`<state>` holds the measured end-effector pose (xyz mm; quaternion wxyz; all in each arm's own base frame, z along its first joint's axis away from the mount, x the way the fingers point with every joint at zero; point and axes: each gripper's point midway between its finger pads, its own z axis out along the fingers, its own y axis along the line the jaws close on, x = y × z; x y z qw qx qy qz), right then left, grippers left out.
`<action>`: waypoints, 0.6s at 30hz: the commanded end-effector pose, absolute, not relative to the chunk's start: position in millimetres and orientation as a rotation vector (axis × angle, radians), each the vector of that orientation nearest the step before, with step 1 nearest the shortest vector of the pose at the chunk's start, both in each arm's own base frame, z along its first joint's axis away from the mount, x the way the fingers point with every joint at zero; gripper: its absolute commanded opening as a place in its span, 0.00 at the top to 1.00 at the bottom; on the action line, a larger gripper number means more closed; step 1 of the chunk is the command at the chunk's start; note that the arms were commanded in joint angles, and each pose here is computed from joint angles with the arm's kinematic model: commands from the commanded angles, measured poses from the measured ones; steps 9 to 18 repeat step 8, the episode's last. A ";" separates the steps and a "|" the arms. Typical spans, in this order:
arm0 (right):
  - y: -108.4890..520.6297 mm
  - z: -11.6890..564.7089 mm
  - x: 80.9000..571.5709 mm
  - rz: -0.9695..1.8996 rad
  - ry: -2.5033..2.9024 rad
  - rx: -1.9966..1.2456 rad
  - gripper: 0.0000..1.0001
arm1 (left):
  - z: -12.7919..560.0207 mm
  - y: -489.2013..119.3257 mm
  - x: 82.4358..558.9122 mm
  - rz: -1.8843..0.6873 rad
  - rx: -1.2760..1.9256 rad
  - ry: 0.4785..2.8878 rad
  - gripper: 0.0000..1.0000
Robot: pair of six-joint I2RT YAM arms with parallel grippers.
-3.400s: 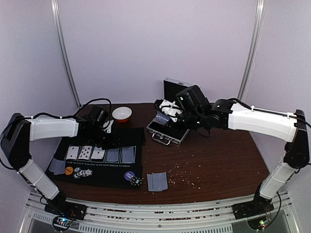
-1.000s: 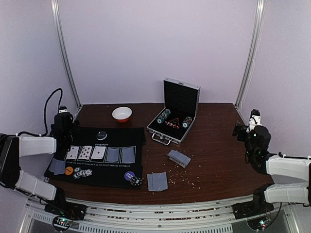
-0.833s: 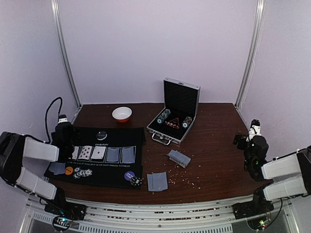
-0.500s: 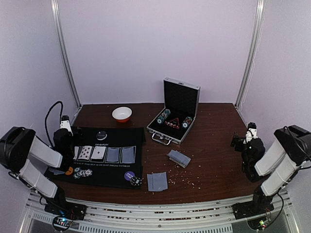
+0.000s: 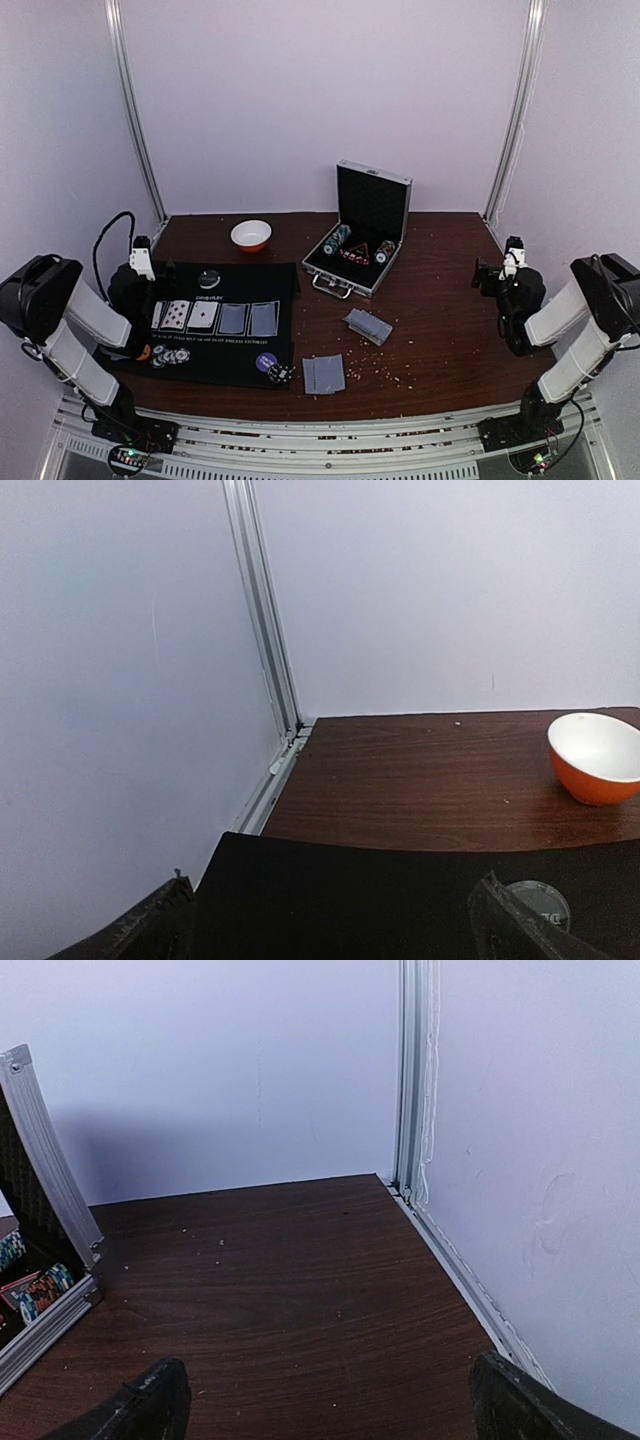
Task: Distribute texas hold em gaming equipment
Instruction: Reset both arms
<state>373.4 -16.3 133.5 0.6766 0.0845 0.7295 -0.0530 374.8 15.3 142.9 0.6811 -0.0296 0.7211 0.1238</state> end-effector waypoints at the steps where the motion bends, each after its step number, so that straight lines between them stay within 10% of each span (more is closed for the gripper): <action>1: -15.2 132.4 373.7 -0.102 1.647 0.188 0.00 | 157.6 15.0 374.2 0.268 -0.060 1.553 0.02; 18: -14.9 132.4 373.6 -0.100 1.647 0.188 0.00 | 158.7 15.0 373.7 0.268 -0.060 1.548 0.02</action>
